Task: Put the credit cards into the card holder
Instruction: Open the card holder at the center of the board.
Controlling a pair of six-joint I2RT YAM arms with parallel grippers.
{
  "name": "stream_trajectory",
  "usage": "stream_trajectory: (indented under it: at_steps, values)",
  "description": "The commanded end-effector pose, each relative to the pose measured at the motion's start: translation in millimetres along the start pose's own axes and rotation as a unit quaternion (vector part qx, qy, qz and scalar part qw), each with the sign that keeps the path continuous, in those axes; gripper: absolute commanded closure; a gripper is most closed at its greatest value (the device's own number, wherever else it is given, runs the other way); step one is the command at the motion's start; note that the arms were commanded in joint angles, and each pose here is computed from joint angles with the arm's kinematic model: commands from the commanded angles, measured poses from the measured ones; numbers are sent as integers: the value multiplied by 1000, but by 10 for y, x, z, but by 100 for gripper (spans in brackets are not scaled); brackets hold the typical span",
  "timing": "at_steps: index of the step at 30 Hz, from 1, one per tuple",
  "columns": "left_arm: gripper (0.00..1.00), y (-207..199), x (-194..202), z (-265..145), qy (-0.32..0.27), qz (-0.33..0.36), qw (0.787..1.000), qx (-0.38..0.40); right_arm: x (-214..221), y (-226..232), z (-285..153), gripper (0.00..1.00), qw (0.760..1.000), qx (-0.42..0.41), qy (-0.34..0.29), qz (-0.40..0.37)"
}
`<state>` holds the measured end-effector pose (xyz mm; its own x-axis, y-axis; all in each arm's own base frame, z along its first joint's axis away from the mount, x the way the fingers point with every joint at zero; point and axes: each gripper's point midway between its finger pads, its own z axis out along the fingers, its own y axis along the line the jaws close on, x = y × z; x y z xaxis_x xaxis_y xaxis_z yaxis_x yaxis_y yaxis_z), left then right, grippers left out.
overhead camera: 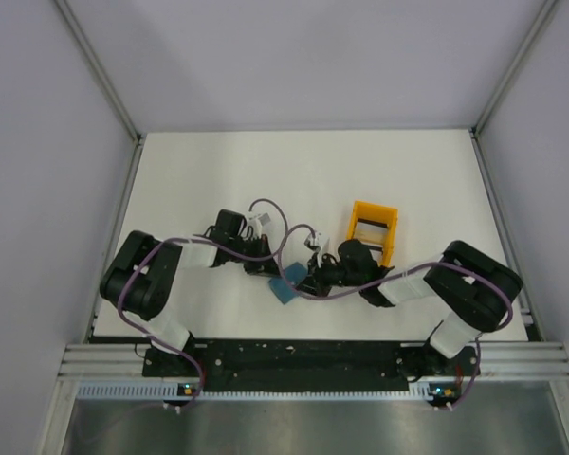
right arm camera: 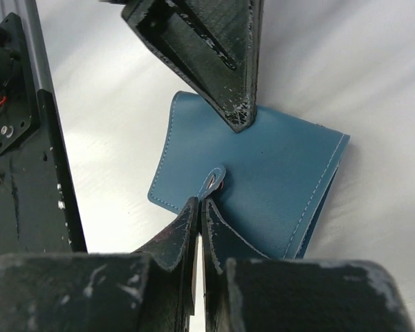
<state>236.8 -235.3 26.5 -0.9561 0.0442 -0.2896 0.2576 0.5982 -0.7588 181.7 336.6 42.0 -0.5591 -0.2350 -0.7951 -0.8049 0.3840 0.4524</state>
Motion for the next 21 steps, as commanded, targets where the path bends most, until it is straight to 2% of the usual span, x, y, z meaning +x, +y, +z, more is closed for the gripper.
stream_trajectory:
  at_steps: [1,6,9,16,21]
  values:
    - [100,378,-416,-26,-83,13,993,-82,-182,566,-118,100,987,-126,-53,-87]
    - [100,424,-416,-16,-80,6,992,-92,-172,676,-138,100,978,-155,-71,-122]
    - [100,411,-412,-11,-78,9,993,-87,-164,637,-69,100,979,-150,-59,-128]
    - [100,255,-366,-10,-70,36,996,-44,-137,412,161,100,992,-99,-3,-75]
    - [100,167,-338,-15,-66,51,996,-18,20,270,322,91,995,-72,68,-21]
